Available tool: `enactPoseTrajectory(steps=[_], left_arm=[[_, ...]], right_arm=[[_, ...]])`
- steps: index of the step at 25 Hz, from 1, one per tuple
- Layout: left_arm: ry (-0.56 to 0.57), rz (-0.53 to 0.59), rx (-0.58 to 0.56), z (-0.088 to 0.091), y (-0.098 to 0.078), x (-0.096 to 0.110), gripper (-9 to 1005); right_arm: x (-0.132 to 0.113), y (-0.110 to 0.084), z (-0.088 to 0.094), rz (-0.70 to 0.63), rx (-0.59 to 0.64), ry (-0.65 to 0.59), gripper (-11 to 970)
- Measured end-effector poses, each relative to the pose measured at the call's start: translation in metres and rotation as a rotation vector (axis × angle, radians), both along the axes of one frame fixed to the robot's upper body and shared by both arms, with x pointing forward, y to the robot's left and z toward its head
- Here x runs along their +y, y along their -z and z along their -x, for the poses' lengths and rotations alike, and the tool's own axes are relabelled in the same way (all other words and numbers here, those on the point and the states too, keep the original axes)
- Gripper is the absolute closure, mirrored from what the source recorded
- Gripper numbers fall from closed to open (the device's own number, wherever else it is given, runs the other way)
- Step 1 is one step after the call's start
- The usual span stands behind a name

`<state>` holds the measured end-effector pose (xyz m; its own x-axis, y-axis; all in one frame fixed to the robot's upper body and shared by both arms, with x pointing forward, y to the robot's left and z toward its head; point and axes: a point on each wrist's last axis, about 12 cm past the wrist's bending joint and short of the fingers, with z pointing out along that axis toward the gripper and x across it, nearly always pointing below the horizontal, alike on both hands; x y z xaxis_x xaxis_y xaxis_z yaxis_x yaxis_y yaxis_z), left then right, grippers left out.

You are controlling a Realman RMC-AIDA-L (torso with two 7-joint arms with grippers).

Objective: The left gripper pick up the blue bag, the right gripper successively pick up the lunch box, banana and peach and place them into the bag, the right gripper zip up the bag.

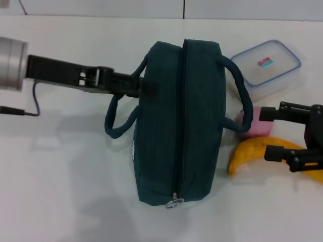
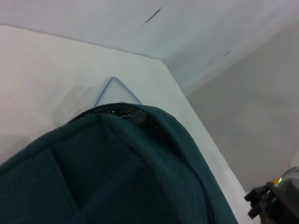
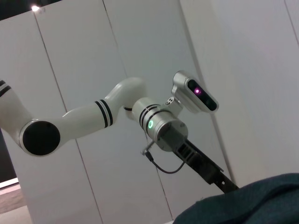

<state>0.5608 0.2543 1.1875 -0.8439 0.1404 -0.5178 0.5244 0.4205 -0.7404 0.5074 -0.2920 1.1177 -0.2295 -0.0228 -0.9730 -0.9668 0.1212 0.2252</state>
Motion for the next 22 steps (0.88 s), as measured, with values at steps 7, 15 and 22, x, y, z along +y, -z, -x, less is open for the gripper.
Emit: enactPoseTrajectory(steps=[7, 15, 22], left_arm=[[-0.011, -0.045, 0.052, -0.009, -0.008, -0.018, 166], [-0.031, -0.117, 0.052, -0.017, -0.008, -0.026, 178], [-0.021, -0.123, 0.041, -0.018, -0.008, -0.026, 198]], right_arm=[[-0.003, 0.003, 0.005, 0.000, 0.008, 0.012, 103], [-0.007, 0.007, 0.010, 0.000, 0.020, 0.025, 104], [-0.011, 0.011, 0.016, -0.002, 0.033, 0.042, 104]])
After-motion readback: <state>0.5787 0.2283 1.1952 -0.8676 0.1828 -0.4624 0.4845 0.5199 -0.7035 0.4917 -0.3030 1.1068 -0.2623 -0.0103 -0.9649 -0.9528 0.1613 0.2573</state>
